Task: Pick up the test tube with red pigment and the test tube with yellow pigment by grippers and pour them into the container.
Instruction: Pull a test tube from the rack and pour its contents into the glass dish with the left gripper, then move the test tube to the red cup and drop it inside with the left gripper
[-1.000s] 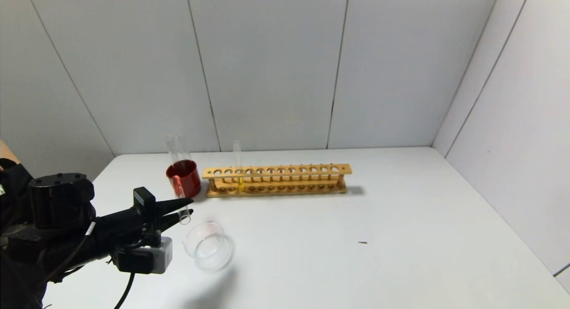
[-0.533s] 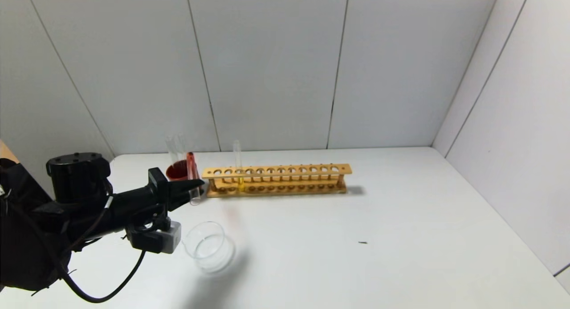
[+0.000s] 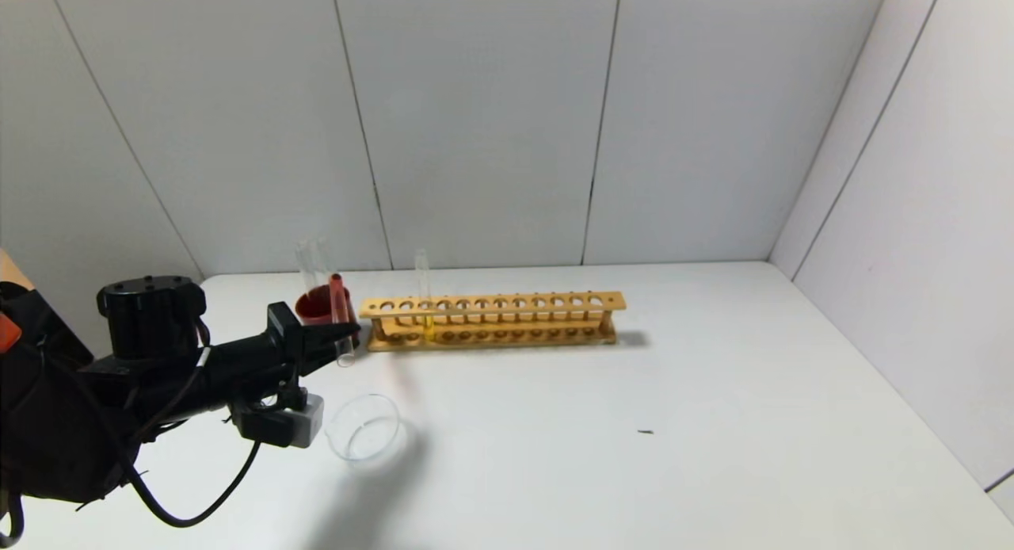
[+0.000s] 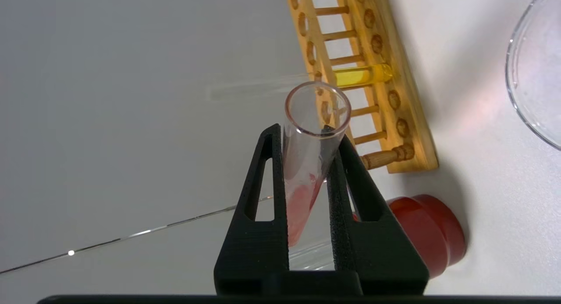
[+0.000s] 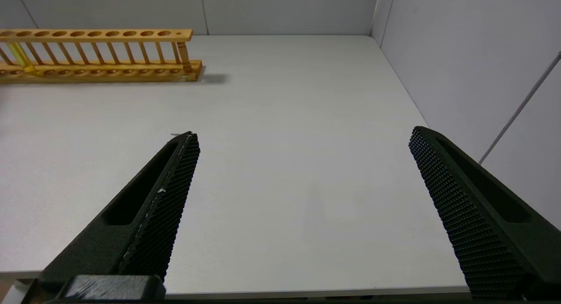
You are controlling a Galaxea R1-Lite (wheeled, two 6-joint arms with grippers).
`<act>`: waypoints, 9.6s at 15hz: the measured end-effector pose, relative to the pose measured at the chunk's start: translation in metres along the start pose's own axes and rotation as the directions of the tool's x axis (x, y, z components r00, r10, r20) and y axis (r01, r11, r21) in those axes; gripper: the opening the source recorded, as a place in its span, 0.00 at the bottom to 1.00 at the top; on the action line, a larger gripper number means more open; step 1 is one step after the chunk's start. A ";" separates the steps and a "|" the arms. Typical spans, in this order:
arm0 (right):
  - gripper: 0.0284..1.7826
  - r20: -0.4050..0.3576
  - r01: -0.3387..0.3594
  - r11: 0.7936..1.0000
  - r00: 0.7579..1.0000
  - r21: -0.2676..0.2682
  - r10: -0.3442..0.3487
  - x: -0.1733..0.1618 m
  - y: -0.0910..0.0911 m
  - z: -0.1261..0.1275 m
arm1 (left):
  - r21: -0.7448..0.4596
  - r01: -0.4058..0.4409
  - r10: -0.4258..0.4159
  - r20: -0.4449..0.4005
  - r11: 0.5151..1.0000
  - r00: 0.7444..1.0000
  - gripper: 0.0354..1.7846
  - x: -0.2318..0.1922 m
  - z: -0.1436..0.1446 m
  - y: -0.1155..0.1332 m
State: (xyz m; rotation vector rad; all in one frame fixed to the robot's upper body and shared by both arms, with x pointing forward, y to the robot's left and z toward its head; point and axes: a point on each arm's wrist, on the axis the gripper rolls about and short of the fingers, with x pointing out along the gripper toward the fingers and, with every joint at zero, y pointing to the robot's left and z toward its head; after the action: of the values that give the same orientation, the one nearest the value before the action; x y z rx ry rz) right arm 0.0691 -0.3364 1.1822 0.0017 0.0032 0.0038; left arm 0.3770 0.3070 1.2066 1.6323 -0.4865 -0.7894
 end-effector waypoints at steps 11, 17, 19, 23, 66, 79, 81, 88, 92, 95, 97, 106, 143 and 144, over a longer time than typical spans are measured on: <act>0.98 0.000 0.000 1.000 1.000 0.000 0.000 0.000 0.000 0.000 | 0.114 0.025 -0.026 0.003 0.993 1.000 0.16 0.001 0.001 -0.009; 0.98 0.000 0.000 1.000 1.000 0.000 0.000 0.000 0.000 0.000 | 0.122 0.039 -0.038 -0.010 0.992 0.999 0.16 -0.005 0.002 -0.012; 0.98 0.000 0.000 1.000 1.000 0.000 0.000 0.000 0.000 0.000 | 0.131 0.043 -0.041 -0.014 0.990 0.999 0.16 -0.006 0.001 -0.013; 0.98 0.000 0.000 1.000 1.000 0.000 0.000 0.000 0.000 0.000 | 0.122 0.054 -0.050 -0.034 0.991 0.998 0.16 -0.008 -0.004 -0.017; 0.98 0.000 0.000 1.000 1.000 0.000 0.000 0.000 0.000 0.000 | 0.129 0.115 -0.079 -0.257 0.985 0.963 0.16 -0.032 0.019 -0.014; 0.98 0.000 0.000 1.000 1.000 0.000 0.000 0.000 0.000 0.000 | -0.473 -0.831 0.217 -0.813 0.295 0.540 0.16 -0.052 0.035 0.075; 0.98 0.000 0.000 1.000 1.000 0.000 0.000 0.000 0.000 0.000 | -0.570 -0.813 0.249 -0.775 0.122 0.581 0.16 -0.045 0.031 0.082; 0.98 0.000 0.000 1.000 1.000 0.000 0.000 0.000 0.000 0.000 | -0.747 -0.662 0.280 -0.648 -0.057 0.708 0.16 -0.005 0.000 0.080; 0.98 0.000 0.000 1.000 1.000 0.000 0.000 0.000 0.000 0.000 | -0.742 -0.668 0.244 -0.659 -0.058 0.711 0.16 0.014 -0.020 0.067; 0.98 0.000 0.000 1.000 1.000 0.000 0.000 0.000 0.000 0.000 | -0.750 -0.660 0.226 -0.653 -0.055 0.723 0.16 0.027 -0.027 0.055; 0.98 0.000 0.000 1.000 1.000 0.000 0.000 0.000 0.000 0.000 | -0.751 -0.658 0.223 -0.651 -0.055 0.725 0.16 0.032 -0.030 0.048; 0.98 0.000 0.000 1.000 1.000 0.000 0.000 0.000 0.000 0.000 | -0.751 -0.657 0.196 -0.655 -0.062 0.730 0.16 0.050 -0.039 0.015; 0.98 0.000 0.000 1.000 1.000 0.000 0.000 0.000 0.000 0.000 | -0.773 -0.632 0.167 -0.631 -0.054 0.757 0.31 0.054 -0.049 -0.004; 0.98 0.000 0.000 1.000 1.000 0.000 0.000 0.000 0.000 0.000 | -0.773 -0.633 0.167 -0.632 -0.054 0.757 0.39 0.053 -0.049 -0.004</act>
State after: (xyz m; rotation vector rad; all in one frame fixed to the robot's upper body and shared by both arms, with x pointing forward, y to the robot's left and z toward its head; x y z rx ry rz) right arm 0.0691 -0.3364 1.1822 0.0017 0.0032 0.0038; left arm 0.4485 0.3044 1.1943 0.1459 -0.0434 -0.1251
